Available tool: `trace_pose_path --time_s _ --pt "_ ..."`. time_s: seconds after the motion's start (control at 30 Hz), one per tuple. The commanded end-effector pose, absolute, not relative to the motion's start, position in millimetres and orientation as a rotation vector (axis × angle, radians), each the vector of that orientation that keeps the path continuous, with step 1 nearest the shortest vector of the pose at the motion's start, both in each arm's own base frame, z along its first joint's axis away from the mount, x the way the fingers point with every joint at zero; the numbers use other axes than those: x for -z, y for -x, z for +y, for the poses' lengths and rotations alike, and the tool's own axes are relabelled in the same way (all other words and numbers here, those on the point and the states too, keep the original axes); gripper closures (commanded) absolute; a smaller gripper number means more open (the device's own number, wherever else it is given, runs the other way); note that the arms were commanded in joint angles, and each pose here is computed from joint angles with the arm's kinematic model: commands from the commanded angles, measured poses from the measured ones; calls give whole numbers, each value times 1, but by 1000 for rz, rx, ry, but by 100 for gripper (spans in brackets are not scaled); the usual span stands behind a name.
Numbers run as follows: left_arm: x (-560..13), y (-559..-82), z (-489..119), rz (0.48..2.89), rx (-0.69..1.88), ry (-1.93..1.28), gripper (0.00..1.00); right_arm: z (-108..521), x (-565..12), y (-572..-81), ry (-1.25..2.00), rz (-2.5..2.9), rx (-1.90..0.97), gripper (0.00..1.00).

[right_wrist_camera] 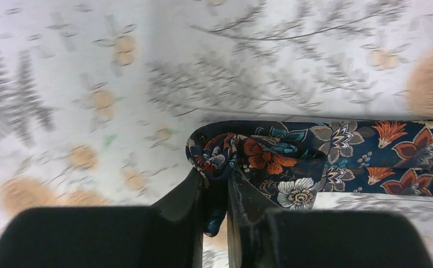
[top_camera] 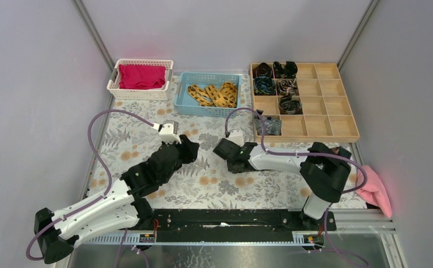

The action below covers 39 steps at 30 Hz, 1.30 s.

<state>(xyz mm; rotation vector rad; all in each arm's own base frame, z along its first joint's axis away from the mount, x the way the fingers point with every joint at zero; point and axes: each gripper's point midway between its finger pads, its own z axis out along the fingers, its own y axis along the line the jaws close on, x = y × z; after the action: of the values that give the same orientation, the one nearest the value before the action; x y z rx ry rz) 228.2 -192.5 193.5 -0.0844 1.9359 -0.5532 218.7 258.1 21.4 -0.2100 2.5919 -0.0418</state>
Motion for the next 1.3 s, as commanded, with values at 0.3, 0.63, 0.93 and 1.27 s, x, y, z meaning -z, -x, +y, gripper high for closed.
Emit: trace_pose_path --time_s 0.3,0.63,0.93,1.27 --pt "-199 -227 -189 1928 543 57 56 328 -84 -194 138 2567 -814 88" --pt "-195 -228 -199 1945 566 34 58 315 -73 -187 -48 2537 -1247 89" --pt "-193 -231 -220 1955 628 -6 61 299 -100 -180 -83 2431 -1403 89" --pt "-183 -234 -243 1971 670 -70 63 273 -92 -177 -197 2425 -1478 87"
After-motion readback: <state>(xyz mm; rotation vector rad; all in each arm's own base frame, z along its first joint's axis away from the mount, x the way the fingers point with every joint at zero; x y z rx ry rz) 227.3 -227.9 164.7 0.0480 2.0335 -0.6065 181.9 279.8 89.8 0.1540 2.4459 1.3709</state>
